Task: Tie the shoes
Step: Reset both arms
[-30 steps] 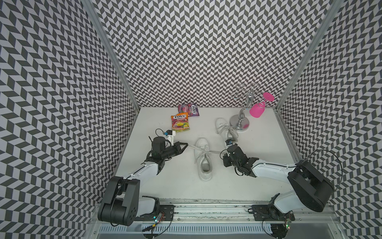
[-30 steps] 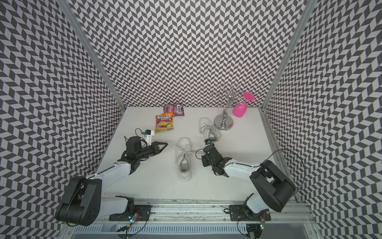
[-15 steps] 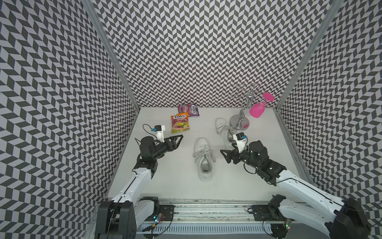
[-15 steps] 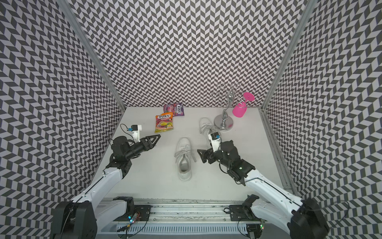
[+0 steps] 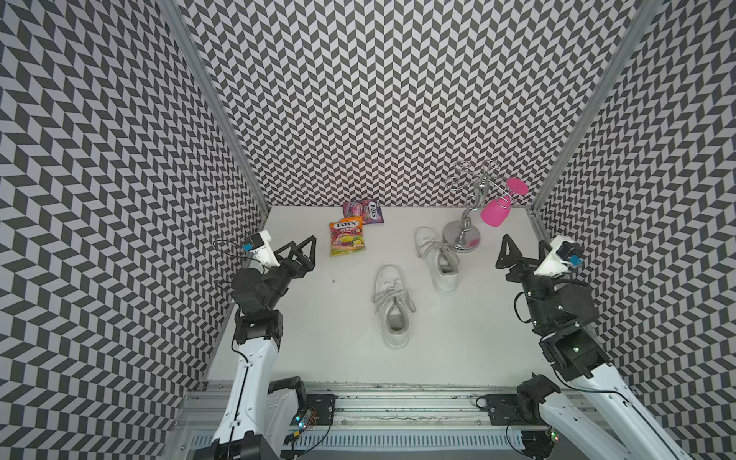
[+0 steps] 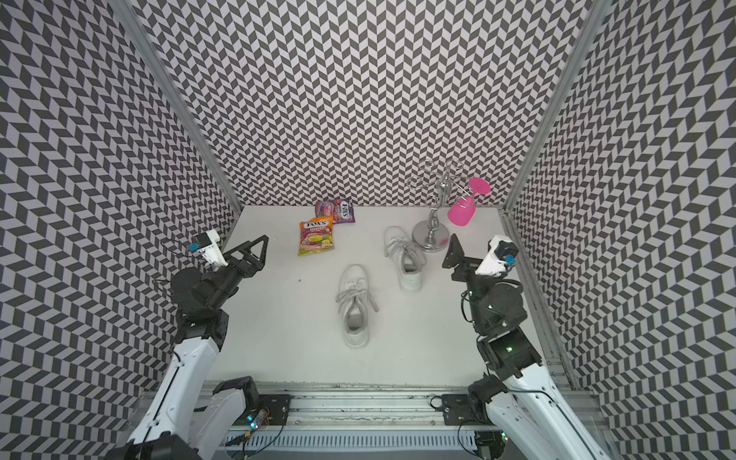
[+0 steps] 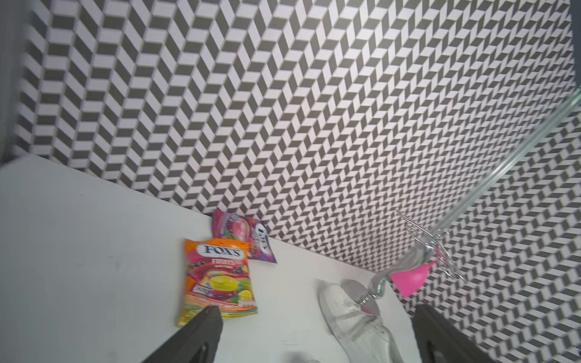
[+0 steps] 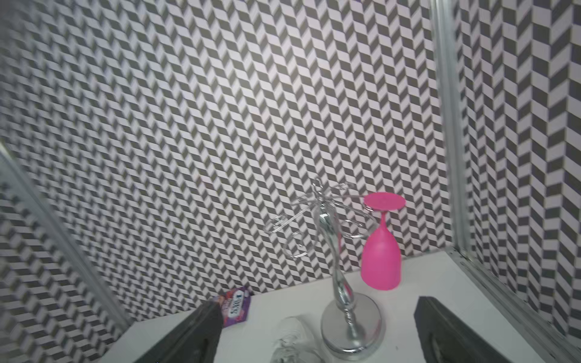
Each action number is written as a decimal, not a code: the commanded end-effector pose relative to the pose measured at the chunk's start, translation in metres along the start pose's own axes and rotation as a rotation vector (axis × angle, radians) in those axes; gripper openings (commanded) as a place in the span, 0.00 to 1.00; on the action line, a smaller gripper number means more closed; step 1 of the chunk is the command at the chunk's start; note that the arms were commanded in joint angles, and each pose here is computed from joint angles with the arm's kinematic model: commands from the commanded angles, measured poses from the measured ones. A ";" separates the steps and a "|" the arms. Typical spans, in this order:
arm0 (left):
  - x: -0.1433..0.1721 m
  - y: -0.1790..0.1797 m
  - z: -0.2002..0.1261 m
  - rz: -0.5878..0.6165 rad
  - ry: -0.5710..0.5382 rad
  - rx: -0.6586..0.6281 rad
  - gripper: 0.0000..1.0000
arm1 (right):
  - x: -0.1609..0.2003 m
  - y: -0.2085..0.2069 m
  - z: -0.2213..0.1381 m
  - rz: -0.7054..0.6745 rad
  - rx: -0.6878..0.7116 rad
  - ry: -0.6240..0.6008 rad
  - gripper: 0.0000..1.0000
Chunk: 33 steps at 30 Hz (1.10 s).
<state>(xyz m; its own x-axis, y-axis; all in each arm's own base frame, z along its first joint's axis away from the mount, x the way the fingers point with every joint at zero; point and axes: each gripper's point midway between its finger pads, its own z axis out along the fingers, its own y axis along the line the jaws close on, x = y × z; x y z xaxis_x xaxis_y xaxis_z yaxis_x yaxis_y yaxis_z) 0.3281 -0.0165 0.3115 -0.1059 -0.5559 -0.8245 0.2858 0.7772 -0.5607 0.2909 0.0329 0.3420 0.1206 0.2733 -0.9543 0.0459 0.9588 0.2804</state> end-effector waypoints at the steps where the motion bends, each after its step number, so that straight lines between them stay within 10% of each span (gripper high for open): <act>1: -0.001 0.038 -0.011 0.023 -0.119 -0.144 1.00 | 0.029 -0.045 0.005 0.030 0.169 -0.029 1.00; 13: 0.051 0.139 -0.055 0.133 -0.180 -0.568 1.00 | 0.155 -0.105 0.044 -0.161 0.287 0.119 0.99; 23: 0.071 0.146 -0.047 0.309 -0.125 -0.570 1.00 | 0.169 -0.079 0.049 -0.241 0.001 0.017 1.00; 33: 0.089 0.126 0.014 0.527 -0.018 -0.384 1.00 | 0.182 -0.089 0.072 -0.211 0.008 0.140 0.99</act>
<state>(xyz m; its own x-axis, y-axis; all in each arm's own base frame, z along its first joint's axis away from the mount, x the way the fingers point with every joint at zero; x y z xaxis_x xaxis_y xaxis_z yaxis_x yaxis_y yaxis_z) 0.3464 0.0443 0.1265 -0.1514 -0.2008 -0.9679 -0.1745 0.9692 -0.1737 0.3730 -0.0135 0.1376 -0.0540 0.0743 -0.9958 0.1017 0.9925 0.0686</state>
